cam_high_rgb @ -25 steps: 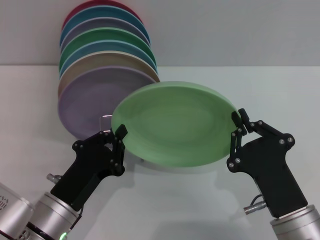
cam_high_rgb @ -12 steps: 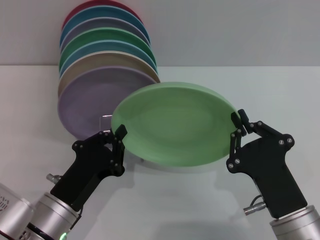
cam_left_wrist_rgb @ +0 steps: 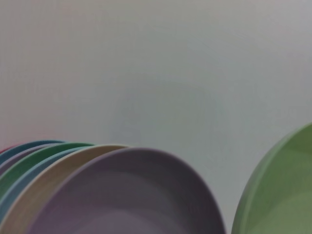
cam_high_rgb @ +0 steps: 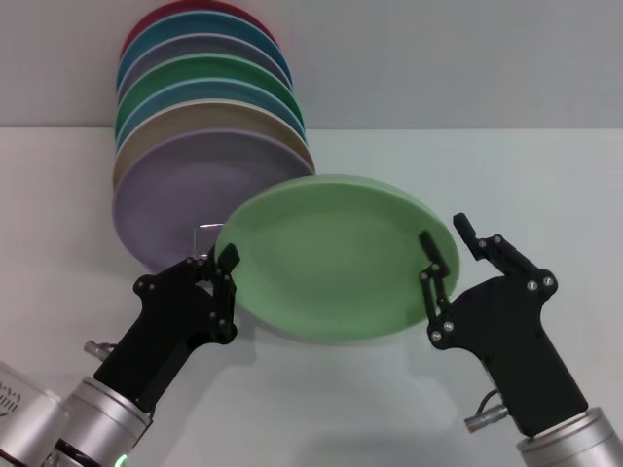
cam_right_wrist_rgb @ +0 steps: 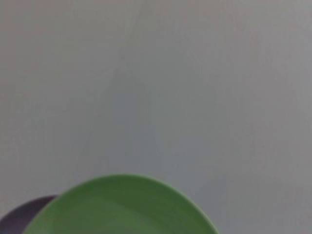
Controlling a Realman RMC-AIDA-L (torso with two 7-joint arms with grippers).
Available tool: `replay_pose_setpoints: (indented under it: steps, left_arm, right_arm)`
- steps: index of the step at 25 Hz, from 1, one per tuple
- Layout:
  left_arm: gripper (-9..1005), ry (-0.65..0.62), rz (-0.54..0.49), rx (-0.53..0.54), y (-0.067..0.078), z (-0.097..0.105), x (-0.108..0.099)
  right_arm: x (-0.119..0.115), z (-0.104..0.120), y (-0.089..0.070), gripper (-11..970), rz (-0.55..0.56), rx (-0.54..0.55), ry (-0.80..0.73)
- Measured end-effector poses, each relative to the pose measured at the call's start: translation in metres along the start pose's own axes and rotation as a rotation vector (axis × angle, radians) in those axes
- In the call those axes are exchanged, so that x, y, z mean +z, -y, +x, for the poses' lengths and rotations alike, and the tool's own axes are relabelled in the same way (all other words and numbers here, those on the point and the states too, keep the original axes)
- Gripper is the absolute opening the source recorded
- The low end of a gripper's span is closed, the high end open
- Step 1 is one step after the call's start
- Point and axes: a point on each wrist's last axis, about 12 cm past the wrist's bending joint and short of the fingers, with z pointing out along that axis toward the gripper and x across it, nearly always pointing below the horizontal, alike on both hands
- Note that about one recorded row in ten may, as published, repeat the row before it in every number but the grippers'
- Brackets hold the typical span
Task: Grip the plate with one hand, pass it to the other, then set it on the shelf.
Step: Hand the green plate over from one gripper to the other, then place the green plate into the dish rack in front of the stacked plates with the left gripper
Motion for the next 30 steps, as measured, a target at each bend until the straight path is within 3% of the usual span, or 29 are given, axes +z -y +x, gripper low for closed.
replay_pose_setpoints:
  steps: [3,8,12,21,30]
  left_arm:
    - [42,-0.008,-0.017,-0.002,-0.002,0.001,0.0]
    - [41,0.001,-0.038,-0.009,-0.003,0.0,-0.001]
    - [43,0.057,-0.061,-0.019,-0.005,-0.007,-0.005]
    - [49,0.273,-0.148,0.066,-0.03,-0.032,-0.02]
    - [55,0.255,-0.186,0.203,-0.051,-0.035,-0.021]
  right_arm:
    - [-0.005,-0.005,-0.003,164,-0.012,0.008,0.033]
    - [-0.017,-0.017,-0.007,372,-0.021,0.033,0.117]
    - [-0.019,-0.015,-0.009,367,-0.049,0.028,0.101]
    - [-0.012,0.005,-0.008,366,-0.096,-0.023,-0.004]
    - [-0.006,0.008,-0.005,367,-0.09,-0.036,-0.011]
